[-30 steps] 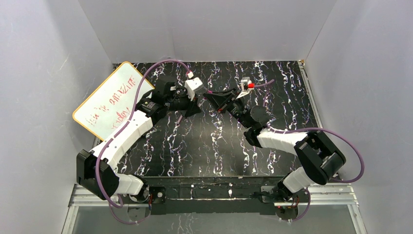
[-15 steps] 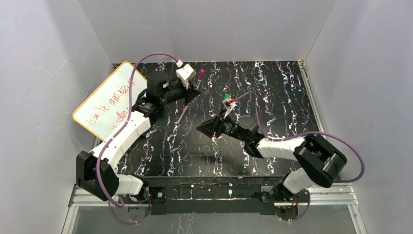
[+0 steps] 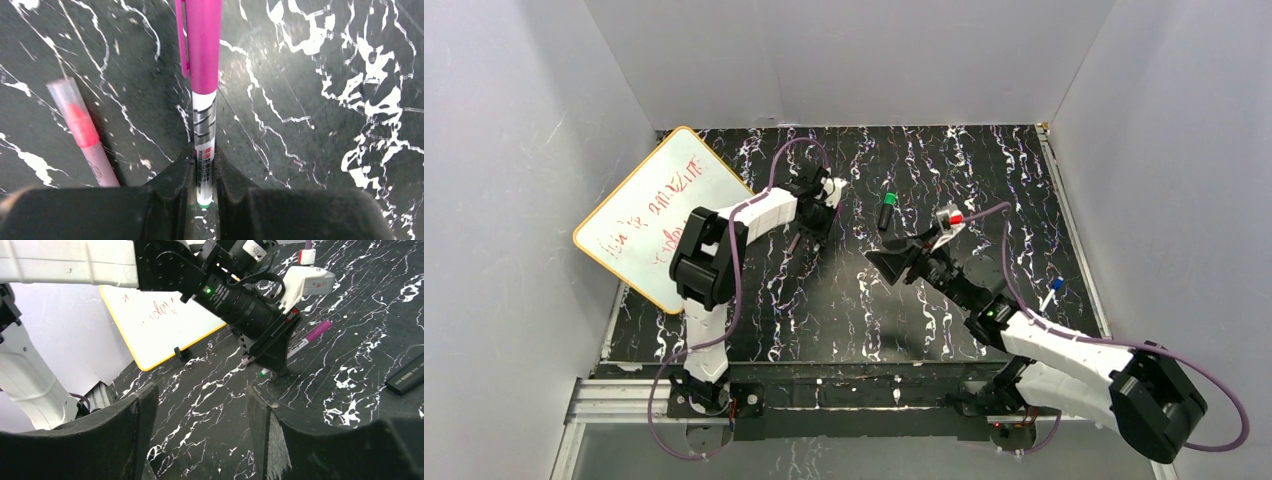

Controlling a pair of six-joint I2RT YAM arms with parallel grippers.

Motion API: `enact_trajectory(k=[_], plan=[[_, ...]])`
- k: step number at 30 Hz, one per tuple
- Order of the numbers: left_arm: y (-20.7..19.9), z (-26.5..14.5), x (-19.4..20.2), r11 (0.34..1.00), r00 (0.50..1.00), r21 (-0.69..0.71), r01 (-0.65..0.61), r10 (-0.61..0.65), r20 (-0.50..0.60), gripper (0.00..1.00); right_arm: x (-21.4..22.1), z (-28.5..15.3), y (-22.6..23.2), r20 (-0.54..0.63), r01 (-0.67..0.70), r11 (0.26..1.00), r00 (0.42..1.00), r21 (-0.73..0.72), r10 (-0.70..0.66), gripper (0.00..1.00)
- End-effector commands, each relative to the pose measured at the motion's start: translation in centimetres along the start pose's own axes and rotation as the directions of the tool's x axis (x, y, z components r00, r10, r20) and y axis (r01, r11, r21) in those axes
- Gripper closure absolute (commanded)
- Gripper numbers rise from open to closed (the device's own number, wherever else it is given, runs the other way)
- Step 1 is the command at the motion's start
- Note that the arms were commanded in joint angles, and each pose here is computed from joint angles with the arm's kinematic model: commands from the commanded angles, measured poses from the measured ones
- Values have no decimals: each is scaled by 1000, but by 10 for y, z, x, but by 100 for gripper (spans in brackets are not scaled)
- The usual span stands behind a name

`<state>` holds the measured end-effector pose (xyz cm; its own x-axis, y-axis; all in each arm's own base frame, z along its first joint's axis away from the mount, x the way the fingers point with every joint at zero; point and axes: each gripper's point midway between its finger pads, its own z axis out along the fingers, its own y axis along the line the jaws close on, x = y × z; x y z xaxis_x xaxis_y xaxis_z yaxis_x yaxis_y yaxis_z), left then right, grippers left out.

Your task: Insert the pens into the pen caps

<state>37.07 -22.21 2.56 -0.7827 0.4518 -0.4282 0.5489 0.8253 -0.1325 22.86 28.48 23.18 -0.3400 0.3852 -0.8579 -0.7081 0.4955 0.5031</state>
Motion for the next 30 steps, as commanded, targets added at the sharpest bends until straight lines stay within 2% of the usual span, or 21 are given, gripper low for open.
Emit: enact_trajectory(k=[1,10,16,20,23,24,25,28,30], plan=[[5,-14,-13,995,997,-74,69,-70,-15,90,-12,-13,-3,61,17,1000,998,22,-19,27],[13,-6,5,989,990,-122,88,-101,-102,74,-9,-21,-8,51,22,999,998,44,-24,23],[13,-9,10,987,989,-136,87,-102,-111,70,-10,-23,-8,45,26,998,999,51,-29,21],[9,-21,-3,990,995,-125,71,-80,-62,70,-17,-23,-17,54,31,993,998,115,-37,15],[-8,-41,-26,998,998,-39,47,-44,53,66,-20,-16,-27,21,57,982,998,182,-62,4],[-16,-55,-40,1000,991,-2,22,-22,129,31,-19,-10,-34,-11,71,973,997,218,-70,2],[-22,-65,-49,1000,982,21,4,-8,188,3,-14,-4,-44,-58,80,962,996,261,-67,1],[-29,-101,-67,999,924,22,-44,33,380,2,1,15,-85,-232,85,919,973,384,8,1],[-22,-126,-73,999,870,-28,-38,47,492,2,2,27,-106,-287,45,911,955,411,82,1]])
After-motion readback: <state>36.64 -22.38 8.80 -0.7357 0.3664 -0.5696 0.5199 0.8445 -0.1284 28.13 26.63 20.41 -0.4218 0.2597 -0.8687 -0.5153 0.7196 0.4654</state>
